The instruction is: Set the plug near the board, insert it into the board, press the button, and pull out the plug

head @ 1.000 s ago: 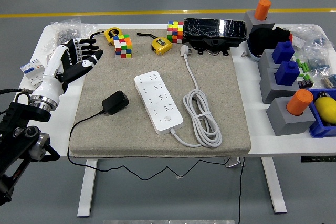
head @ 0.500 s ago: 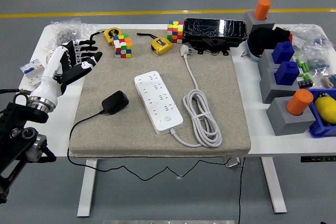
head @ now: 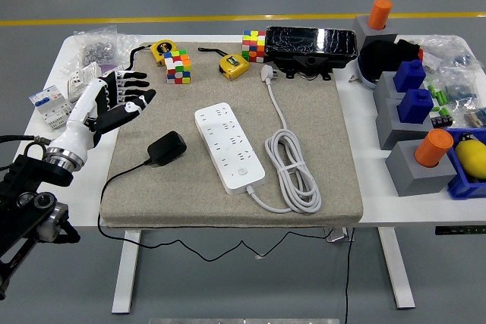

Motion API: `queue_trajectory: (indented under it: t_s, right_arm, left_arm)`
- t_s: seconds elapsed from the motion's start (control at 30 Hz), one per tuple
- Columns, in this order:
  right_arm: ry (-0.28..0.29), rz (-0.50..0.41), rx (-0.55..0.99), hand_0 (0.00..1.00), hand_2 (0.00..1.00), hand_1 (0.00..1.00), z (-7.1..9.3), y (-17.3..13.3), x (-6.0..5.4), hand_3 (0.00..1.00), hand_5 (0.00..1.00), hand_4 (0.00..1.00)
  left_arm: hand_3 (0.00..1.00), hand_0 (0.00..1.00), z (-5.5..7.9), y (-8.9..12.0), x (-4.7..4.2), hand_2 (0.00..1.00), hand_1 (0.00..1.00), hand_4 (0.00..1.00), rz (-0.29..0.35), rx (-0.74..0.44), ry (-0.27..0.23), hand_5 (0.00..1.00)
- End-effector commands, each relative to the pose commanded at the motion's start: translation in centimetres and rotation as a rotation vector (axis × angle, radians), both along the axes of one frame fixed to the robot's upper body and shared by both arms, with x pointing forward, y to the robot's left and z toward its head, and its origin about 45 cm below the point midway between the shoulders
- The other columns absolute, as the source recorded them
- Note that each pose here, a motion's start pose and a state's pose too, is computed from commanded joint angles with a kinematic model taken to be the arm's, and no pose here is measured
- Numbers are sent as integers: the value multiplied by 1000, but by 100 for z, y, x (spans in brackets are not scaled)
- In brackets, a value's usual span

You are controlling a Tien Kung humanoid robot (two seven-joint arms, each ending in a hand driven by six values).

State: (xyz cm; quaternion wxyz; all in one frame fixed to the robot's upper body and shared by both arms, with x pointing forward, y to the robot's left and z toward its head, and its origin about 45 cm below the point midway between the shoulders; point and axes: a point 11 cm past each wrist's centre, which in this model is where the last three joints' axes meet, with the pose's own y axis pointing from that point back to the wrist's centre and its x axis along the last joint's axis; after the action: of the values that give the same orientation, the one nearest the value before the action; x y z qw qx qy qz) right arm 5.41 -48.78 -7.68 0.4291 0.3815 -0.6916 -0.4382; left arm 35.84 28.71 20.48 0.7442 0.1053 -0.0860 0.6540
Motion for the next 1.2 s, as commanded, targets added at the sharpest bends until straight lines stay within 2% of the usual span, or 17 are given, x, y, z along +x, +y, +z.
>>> queue_trajectory:
  t_s: [0.1, 0.3, 0.5, 1.03, 1.2]
  right_arm:
    - [11, -8, -1, 533, 614, 633, 2, -28, -12, 541, 411, 886]
    - [-16, -13, -8, 529, 614, 632, 31, -52, 84, 540, 412, 885]
    - [-31, -3, -7, 529, 613, 632, 44, -42, 149, 540, 411, 885]
    - [-38, -17, -16, 526, 605, 631, 64, -91, 129, 530, 408, 884]
    - [-44, -24, -14, 529, 603, 632, 61, -85, 128, 530, 407, 883]
  left_arm:
    - [679, 624, 4, -2, -5, 680, 636, 812, 10, -17, -4, 343]
    - [678, 622, 53, -54, 15, 681, 636, 811, -8, -13, -18, 347]
    - [681, 622, 40, -77, 0, 682, 636, 811, -11, -19, -14, 350]
    - [681, 622, 73, -143, 43, 682, 636, 813, -34, -15, -22, 358]
    - [677, 621, 124, -168, 67, 682, 636, 813, -44, -13, -36, 360]
